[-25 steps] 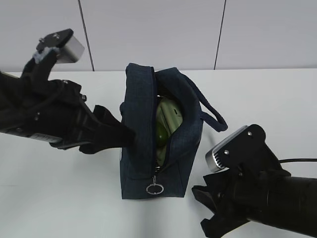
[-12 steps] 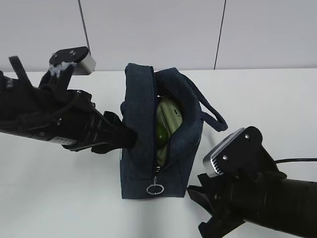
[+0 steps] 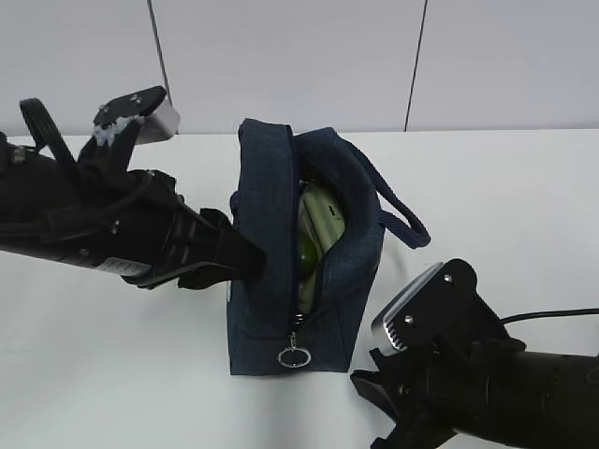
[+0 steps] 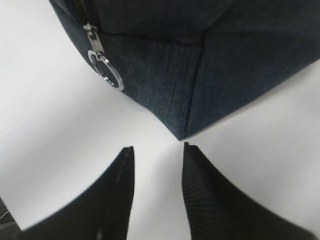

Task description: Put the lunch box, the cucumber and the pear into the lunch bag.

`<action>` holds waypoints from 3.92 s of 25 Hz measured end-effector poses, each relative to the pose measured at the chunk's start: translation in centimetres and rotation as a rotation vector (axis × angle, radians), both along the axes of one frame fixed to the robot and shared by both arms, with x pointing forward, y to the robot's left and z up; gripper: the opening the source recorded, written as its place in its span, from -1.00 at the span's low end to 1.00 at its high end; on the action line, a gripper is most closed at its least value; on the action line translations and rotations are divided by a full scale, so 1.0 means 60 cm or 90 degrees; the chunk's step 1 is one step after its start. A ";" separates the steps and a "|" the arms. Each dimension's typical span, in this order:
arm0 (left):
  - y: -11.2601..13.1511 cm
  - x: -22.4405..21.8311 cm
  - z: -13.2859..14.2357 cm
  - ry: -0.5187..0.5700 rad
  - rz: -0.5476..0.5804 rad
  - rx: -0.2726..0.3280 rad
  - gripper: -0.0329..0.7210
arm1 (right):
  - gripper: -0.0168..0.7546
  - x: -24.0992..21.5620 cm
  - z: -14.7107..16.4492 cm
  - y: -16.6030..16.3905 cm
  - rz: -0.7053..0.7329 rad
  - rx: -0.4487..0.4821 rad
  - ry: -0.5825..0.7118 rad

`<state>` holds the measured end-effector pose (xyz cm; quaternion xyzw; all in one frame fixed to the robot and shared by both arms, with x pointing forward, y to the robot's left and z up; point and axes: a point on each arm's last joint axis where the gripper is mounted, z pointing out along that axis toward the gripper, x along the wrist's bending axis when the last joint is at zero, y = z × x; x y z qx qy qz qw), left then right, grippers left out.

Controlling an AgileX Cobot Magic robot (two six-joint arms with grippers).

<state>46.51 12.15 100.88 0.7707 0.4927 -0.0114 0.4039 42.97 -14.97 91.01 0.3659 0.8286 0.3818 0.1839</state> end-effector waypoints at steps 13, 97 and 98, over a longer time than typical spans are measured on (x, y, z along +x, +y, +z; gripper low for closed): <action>0.004 -0.005 0.021 -0.024 0.013 -0.021 -0.05 | -0.27 0.001 0.001 0.002 0.007 0.004 -0.009; -0.005 0.015 0.004 -0.022 0.011 0.002 -0.91 | -0.03 0.040 -0.070 0.056 0.146 0.021 -0.112; -0.005 0.015 0.004 -0.023 0.012 0.002 -0.91 | -0.03 0.040 -0.069 0.057 0.148 0.025 -0.113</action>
